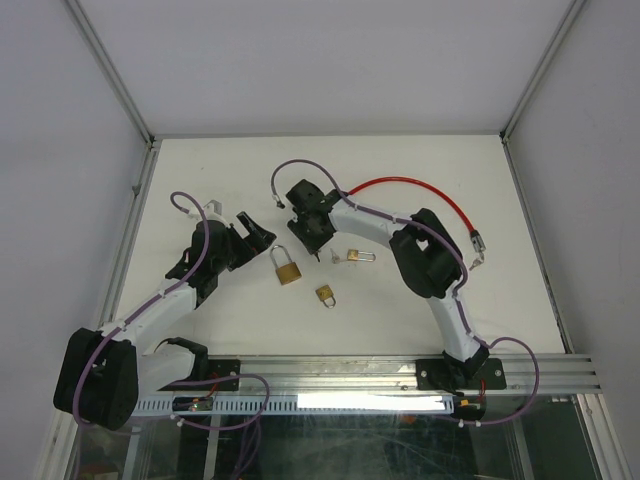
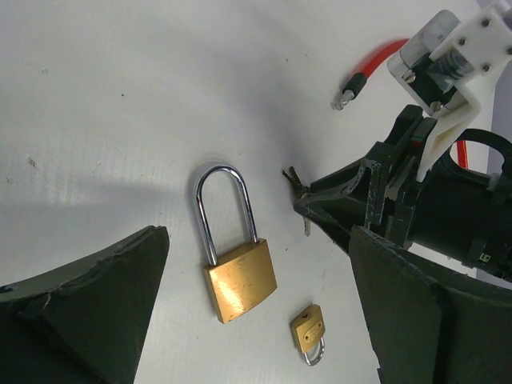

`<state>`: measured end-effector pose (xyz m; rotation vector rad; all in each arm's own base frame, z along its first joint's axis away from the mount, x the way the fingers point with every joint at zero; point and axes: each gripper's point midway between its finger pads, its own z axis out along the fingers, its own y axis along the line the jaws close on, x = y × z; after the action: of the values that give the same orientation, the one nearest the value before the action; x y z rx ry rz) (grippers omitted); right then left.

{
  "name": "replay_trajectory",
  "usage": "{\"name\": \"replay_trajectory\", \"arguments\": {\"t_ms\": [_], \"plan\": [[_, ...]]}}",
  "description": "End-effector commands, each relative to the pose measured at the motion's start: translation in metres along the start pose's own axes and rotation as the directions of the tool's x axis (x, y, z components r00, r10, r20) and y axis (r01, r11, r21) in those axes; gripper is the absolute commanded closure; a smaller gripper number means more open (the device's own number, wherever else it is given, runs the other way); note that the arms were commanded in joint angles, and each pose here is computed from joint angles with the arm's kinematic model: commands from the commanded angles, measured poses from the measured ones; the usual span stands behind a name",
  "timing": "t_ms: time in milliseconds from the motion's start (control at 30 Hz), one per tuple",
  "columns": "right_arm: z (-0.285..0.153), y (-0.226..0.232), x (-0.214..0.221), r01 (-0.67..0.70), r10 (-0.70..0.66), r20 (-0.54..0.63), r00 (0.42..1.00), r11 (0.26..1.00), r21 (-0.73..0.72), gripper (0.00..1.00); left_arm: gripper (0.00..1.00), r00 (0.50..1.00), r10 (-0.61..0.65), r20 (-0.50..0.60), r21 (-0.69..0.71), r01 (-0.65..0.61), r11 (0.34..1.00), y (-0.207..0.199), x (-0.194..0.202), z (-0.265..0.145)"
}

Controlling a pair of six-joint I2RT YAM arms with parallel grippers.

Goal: Unlock with the key
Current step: Pick up the key from the center of the board.

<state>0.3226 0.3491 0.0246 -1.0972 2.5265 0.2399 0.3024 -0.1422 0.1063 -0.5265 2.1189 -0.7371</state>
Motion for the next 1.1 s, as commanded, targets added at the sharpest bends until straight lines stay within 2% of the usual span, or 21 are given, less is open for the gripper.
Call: {"name": "replay_trajectory", "arguments": {"t_ms": [0, 100, 267, 367, 600, 767, 933, 1067], "plan": [[-0.009, -0.001, 0.002, 0.011, -0.010, -0.030, 1.000, 0.999, 0.032, 0.73, 0.01, 0.999, 0.019, 0.040, 0.027, -0.020, 0.999, -0.007, -0.010, -0.005], [-0.017, 0.001, -0.002, -0.004, 0.004, 0.011, 1.000, 1.000, 0.028, 0.88, 0.01, 0.999, 0.018, 0.035, 0.042, -0.019, 0.999, -0.011, -0.009, -0.006], [-0.035, 0.010, -0.016, -0.039, 0.040, 0.122, 0.992, 0.999, -0.013, 1.00, 0.01, 1.000, 0.011, 0.020, 0.092, -0.013, 0.996, -0.022, -0.009, -0.009], [-0.051, 0.021, -0.030, -0.053, 0.070, 0.234, 0.970, 0.996, -0.078, 1.00, 0.01, 1.000, -0.003, 0.003, 0.140, 0.002, 0.990, -0.033, -0.008, -0.011], [-0.069, 0.031, -0.034, -0.102, 0.152, 0.374, 0.915, 0.983, -0.151, 1.00, 0.03, 0.998, -0.027, -0.052, 0.242, 0.039, 0.969, -0.054, -0.001, -0.013], [-0.095, 0.036, -0.043, -0.150, 0.254, 0.521, 0.815, 0.961, -0.234, 1.00, 0.07, 0.995, -0.049, -0.089, 0.329, 0.076, 0.941, -0.069, 0.004, -0.013], [-0.126, 0.045, -0.052, -0.125, 0.322, 0.653, 0.685, 0.936, -0.330, 1.00, 0.13, 0.990, -0.066, -0.128, 0.421, 0.114, 0.900, -0.088, 0.006, -0.015], [-0.144, 0.053, -0.053, -0.117, 0.397, 0.684, 0.612, 0.901, -0.419, 1.00, 0.18, 0.990, -0.053, -0.134, 0.481, 0.112, 0.870, -0.098, 0.006, -0.018]]}}
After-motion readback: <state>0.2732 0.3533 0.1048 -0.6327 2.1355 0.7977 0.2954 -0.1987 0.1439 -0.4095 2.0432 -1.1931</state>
